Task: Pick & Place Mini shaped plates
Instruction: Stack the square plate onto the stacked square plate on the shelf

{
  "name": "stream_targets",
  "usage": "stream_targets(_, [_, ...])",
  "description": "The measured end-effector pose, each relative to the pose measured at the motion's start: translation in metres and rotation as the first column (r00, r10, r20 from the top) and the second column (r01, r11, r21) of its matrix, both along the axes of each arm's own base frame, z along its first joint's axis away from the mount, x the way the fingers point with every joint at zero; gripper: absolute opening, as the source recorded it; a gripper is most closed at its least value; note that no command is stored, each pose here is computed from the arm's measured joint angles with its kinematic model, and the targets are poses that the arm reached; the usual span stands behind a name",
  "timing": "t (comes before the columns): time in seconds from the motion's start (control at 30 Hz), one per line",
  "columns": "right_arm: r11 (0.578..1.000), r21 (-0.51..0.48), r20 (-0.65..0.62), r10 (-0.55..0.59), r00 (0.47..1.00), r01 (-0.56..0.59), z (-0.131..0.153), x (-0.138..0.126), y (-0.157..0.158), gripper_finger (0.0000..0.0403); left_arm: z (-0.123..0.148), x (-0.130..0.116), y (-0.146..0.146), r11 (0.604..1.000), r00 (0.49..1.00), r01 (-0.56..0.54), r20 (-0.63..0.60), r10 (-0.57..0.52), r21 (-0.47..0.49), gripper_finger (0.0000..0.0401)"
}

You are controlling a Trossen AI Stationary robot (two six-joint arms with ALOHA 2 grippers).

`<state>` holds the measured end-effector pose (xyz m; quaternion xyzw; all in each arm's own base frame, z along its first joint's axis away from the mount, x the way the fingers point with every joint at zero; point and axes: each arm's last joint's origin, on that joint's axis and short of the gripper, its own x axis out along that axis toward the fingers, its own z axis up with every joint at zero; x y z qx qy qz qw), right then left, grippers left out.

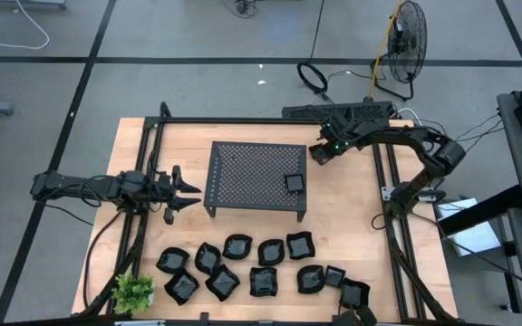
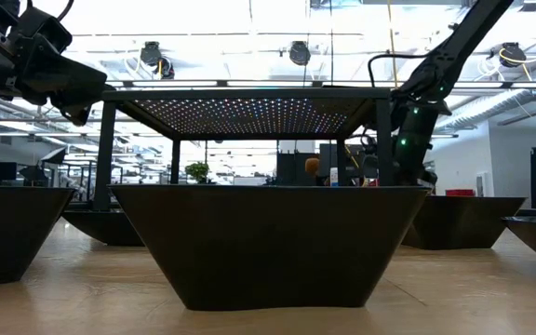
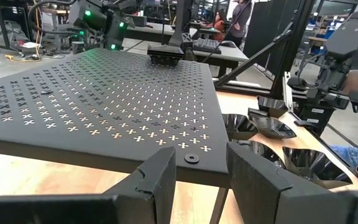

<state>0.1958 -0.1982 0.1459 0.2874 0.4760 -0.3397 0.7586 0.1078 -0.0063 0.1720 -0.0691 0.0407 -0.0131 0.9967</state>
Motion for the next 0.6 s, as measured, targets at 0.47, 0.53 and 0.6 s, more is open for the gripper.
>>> stream_targets(0.47, [0.995, -0.086, 0.152, 0.072, 0.986, -0.059, 0.046, -0.008, 0.012, 0.0001, 0.000, 0.000, 0.000, 1.000, 1.000, 0.000, 0.000, 0.000, 0.000, 0.0145])
stream_targets(0.53, [0.992, -0.112, 0.219, 0.086, 0.972, -0.062, 0.062, -0.011, 0.018, 0.0000, 0.000, 0.000, 0.000, 1.000, 1.000, 0.000, 0.000, 0.000, 0.000, 0.0145])
stream_targets(0.6, [0.987, -0.146, 0.294, 0.115, 0.949, -0.074, 0.080, -0.015, 0.026, 0.0000, 0.000, 0.000, 0.000, 1.000, 1.000, 0.000, 0.000, 0.000, 0.000, 0.0145])
